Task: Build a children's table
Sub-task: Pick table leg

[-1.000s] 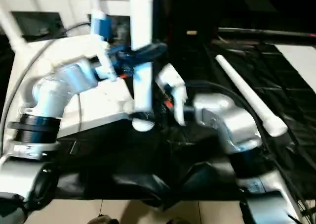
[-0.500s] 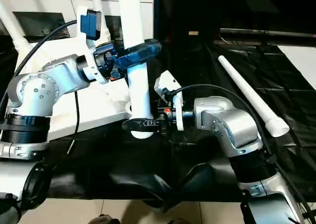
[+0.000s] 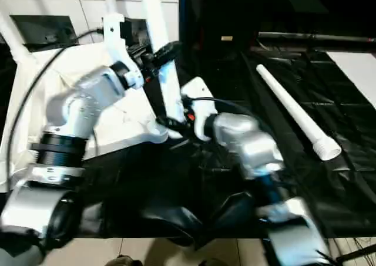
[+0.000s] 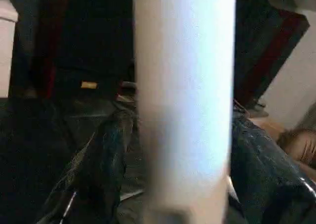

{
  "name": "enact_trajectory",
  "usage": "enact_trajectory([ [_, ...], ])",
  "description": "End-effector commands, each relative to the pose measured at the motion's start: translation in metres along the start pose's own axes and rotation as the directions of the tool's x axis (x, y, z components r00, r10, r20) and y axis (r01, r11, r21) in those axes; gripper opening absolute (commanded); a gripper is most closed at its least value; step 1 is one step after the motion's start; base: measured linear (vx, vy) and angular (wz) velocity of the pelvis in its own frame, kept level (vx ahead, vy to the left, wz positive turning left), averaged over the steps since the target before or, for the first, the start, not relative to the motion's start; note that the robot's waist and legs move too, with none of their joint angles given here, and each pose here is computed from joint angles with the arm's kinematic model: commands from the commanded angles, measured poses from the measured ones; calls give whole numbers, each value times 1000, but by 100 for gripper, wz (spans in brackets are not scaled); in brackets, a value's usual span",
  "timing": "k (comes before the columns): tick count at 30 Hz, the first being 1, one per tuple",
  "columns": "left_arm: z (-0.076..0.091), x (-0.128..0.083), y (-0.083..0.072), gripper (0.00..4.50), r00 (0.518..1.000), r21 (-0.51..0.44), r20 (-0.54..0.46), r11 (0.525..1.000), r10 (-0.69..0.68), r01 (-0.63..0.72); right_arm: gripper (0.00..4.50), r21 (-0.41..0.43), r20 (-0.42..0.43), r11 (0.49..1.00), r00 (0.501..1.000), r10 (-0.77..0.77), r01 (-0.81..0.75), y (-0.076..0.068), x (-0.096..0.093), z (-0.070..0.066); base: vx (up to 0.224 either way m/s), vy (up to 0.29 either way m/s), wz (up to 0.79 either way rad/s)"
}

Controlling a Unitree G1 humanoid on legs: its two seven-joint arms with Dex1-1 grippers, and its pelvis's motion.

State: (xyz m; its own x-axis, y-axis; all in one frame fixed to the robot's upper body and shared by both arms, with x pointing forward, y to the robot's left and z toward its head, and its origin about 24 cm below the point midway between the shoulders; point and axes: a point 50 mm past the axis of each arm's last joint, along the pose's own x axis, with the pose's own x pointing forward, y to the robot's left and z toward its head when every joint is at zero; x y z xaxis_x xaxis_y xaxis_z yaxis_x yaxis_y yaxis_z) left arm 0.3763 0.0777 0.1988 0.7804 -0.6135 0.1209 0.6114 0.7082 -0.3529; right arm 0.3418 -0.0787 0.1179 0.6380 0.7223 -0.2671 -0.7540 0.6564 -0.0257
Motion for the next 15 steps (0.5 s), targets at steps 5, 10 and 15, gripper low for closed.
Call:
enact_trajectory([
  [5,3,3,-4,279,999,-52,33,998,22,-20,253,-59,51,995,996,-74,77,3,12,13,0,0,0],
  [10,4,2,-3,233,997,-61,70,997,41,-37,253,-63,82,992,991,-105,110,3,18,18,0,0,0],
  [15,9,1,-4,208,996,-52,89,999,-1,6,253,-8,125,998,991,-53,54,1,13,21,0,0,0],
])
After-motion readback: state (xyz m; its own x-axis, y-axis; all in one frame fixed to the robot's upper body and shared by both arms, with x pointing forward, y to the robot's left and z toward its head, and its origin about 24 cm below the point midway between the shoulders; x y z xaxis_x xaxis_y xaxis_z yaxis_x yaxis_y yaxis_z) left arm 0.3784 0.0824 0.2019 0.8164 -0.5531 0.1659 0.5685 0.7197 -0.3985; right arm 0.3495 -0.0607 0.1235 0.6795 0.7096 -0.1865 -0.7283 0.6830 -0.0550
